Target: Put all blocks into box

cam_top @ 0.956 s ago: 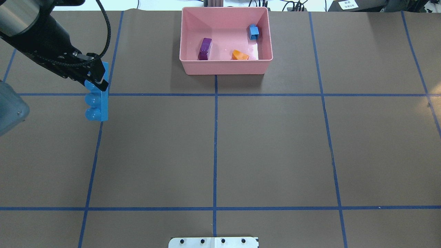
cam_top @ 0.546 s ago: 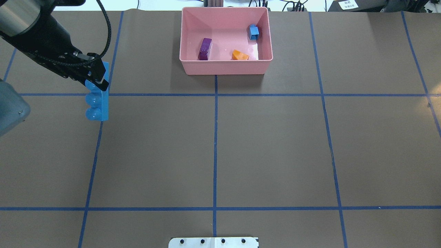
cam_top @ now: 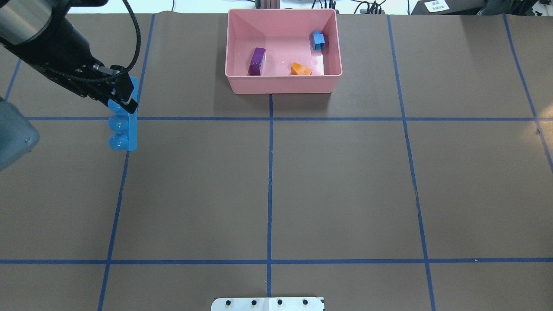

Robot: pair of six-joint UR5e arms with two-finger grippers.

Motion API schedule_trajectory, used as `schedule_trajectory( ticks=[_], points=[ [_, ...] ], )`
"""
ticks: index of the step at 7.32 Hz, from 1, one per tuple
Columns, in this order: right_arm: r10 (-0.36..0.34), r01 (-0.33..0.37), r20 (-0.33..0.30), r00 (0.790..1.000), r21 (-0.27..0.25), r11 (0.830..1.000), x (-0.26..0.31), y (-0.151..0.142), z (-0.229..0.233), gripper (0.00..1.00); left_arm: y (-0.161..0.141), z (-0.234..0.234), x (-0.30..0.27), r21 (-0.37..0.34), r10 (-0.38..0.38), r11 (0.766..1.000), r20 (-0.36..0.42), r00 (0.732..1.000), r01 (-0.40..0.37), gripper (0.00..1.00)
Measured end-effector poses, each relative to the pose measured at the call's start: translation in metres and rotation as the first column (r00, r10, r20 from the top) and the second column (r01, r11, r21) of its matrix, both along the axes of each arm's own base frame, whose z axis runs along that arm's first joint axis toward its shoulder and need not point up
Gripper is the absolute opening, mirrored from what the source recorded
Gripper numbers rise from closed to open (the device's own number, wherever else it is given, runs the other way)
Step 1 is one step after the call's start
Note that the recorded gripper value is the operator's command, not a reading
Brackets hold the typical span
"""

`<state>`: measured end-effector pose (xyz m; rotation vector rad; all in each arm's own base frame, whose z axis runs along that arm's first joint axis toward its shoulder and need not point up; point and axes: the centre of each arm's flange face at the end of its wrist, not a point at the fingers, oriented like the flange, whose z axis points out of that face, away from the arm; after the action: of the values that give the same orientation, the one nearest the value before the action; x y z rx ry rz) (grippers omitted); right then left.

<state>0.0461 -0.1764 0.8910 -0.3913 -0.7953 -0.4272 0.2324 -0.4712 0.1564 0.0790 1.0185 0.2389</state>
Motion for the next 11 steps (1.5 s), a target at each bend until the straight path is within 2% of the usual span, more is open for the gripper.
schedule_trajectory(
  ticks=[2, 3, 5, 6, 8, 11],
  points=[
    [-0.003, 0.003, 0.004, 1.0, -0.002, 1.0, 0.0, 0.004, 0.001, 0.0, -0.023, -0.022, 0.015, -0.01, -0.013, 1.0, -0.003, 1.0, 0.013, 0.0],
    [-0.005, 0.005, 0.009, 1.0, 0.003, 1.0, 0.001, 0.005, 0.0, 0.0, -0.045, -0.046, 0.03, -0.032, -0.043, 0.999, -0.017, 0.999, 0.042, 0.0],
    [-0.008, 0.008, 0.02, 1.0, 0.023, 1.0, 0.001, 0.003, -0.004, 0.0, -0.108, -0.093, 0.073, -0.078, -0.126, 0.99, -0.081, 0.989, 0.12, 0.0],
    [-0.003, 0.002, 0.028, 1.0, 0.041, 0.999, 0.003, -0.002, -0.011, 0.0, -0.136, -0.098, 0.106, -0.089, -0.162, 0.984, -0.098, 0.982, 0.153, 0.0],
    [0.007, -0.009, 0.019, 1.0, 0.07, 0.998, 0.016, -0.021, -0.045, 0.0, -0.176, -0.098, 0.176, -0.053, -0.254, 0.967, -0.11, 0.961, 0.25, 0.0],
    [0.021, 0.0, -0.161, 0.987, 0.132, 0.991, 0.084, -0.077, -0.145, 0.0, -0.227, -0.098, 0.222, -0.017, -0.356, 0.934, -0.116, 0.927, 0.357, 0.0]
  ],
)
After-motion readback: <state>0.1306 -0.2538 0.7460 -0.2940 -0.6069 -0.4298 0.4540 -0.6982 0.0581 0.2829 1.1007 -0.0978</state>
